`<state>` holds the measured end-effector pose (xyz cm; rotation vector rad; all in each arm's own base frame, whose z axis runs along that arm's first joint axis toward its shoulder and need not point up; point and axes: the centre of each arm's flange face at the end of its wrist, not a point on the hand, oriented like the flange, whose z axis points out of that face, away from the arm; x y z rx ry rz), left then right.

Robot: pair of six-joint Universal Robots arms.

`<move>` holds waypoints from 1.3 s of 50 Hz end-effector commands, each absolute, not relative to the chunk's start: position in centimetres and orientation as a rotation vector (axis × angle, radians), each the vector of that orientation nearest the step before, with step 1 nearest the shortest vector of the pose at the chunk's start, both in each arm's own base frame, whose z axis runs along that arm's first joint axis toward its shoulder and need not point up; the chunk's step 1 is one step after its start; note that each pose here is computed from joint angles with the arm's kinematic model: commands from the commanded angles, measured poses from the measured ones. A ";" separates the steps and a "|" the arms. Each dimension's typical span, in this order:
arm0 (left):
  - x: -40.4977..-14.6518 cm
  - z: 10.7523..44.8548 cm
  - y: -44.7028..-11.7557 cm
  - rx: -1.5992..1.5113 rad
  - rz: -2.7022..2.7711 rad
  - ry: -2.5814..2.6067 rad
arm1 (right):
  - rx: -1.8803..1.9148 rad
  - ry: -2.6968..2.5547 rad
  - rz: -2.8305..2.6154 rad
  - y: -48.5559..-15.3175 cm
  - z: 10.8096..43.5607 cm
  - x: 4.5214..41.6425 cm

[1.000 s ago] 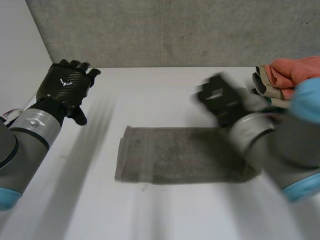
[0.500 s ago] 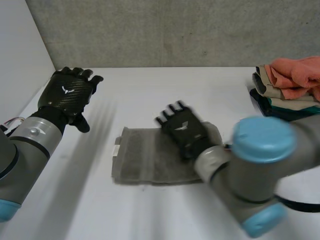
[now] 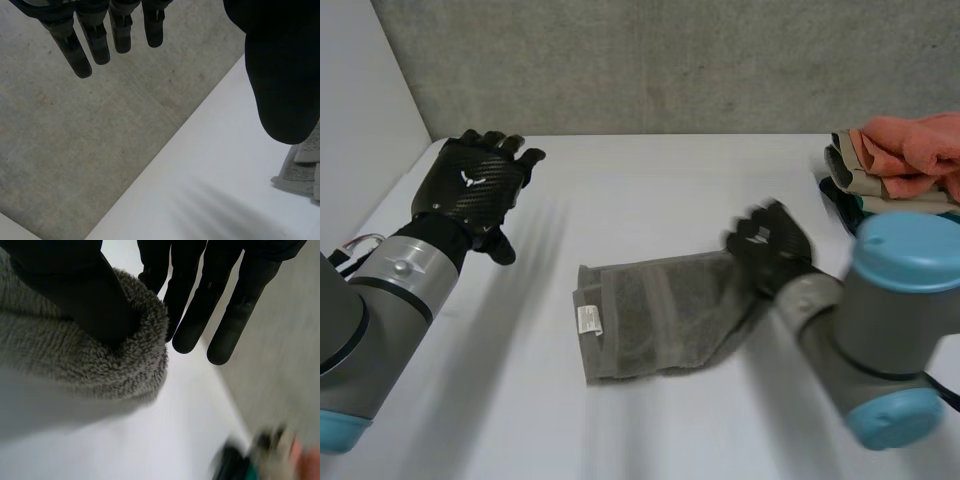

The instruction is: Fold the laundry.

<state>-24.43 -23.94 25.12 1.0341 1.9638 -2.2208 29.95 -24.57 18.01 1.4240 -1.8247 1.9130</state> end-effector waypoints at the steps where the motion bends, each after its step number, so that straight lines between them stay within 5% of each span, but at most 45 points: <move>1: -24.2 25.8 -23.6 1.020 -2.237 1.946 | 1.785 -1.586 2.121 -18.4 18.4 38.4; 6: -24.2 25.5 -23.5 1.014 -2.231 1.968 | 2.171 -1.453 2.023 -13.4 13.6 41.5; 13: -24.2 25.7 -23.5 0.936 -2.284 2.056 | 2.183 -1.572 1.982 -12.6 13.2 40.8; 22: -26.2 27.3 -23.5 0.859 -2.425 2.151 | 1.516 -2.286 2.266 -18.9 20.7 35.5; 29: -31.0 25.4 -21.7 0.924 -2.404 2.261 | 1.180 -2.657 2.085 -22.5 21.5 31.8; 35: -35.2 20.7 -20.5 0.987 -2.222 2.363 | 1.163 -2.781 1.865 -24.1 19.4 31.6; 41: -34.4 14.8 -20.6 0.978 -1.864 2.467 | 1.177 -2.822 1.772 -25.6 16.7 32.4; 50: -32.7 12.5 -20.0 0.975 -1.703 2.478 | 1.276 -2.782 1.652 -26.4 12.9 32.9; 58: -32.3 14.3 -20.4 0.973 -1.752 2.439 | 1.358 -2.565 1.716 -25.8 15.0 33.2; 65: -33.8 20.9 -21.0 1.056 -2.050 2.305 | 1.346 -2.422 1.915 -23.2 17.9 33.3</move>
